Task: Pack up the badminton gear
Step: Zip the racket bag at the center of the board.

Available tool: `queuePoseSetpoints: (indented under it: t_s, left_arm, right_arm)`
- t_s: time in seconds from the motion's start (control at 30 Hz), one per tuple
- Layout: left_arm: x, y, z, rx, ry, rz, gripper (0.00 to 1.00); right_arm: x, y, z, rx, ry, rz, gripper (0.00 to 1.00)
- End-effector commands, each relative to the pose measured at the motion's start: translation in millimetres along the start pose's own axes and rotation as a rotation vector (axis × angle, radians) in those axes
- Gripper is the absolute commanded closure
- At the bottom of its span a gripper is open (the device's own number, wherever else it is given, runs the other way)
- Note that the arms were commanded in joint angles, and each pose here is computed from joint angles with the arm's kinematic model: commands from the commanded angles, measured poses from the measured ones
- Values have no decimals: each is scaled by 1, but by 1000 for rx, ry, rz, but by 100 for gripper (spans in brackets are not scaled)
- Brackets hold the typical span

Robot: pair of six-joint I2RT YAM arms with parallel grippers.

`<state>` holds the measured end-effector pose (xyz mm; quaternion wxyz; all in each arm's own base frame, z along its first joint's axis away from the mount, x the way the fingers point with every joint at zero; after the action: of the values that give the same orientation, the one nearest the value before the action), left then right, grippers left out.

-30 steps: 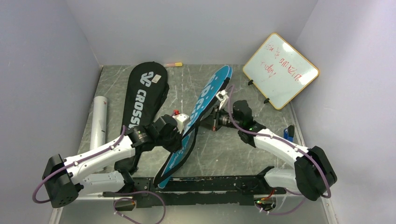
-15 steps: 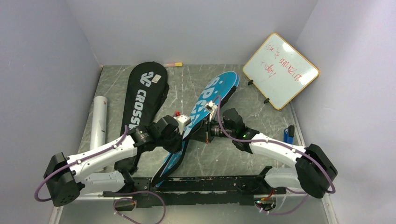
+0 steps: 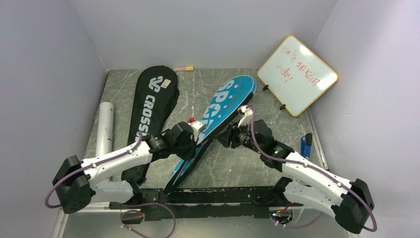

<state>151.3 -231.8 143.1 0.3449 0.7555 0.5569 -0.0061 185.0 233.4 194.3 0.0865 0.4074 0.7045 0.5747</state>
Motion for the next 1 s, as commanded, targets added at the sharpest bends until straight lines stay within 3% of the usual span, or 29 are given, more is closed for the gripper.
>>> queuePoseSetpoints:
  t_s: [0.0,0.27,0.5,0.77,0.87,0.97]
  left_arm:
    - [-9,20,7,-59,-18,32,95]
    - [-9,21,17,-49,-10,33,95]
    - [-8,19,25,-41,-5,28,95]
    - [-13,27,40,-47,-17,47,95]
    - [-19,25,48,-20,-45,59,83]
    - [-29,23,50,4,-113,52,52]
  right_arm:
    - [-9,18,-7,-52,-96,-17,54]
    - [9,11,25,42,61,-11,54]
    - [-10,-51,35,273,-8,105,59]
    - [-18,-78,18,261,5,159,60]
    - [-15,-70,20,216,45,112,59]
    - [-16,-61,20,162,51,99,57]
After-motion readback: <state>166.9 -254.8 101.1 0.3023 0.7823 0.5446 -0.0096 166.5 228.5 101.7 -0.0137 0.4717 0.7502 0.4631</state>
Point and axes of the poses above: each gripper's point midway between its finger pads, its own z axis out along the fingers, its own x axis along the line the jaws close on, y = z × x, the point moved 4 cm from there along -z, back along the fingers, and after that the axes turned 13 degrees about -z, right-handed, at the moved point
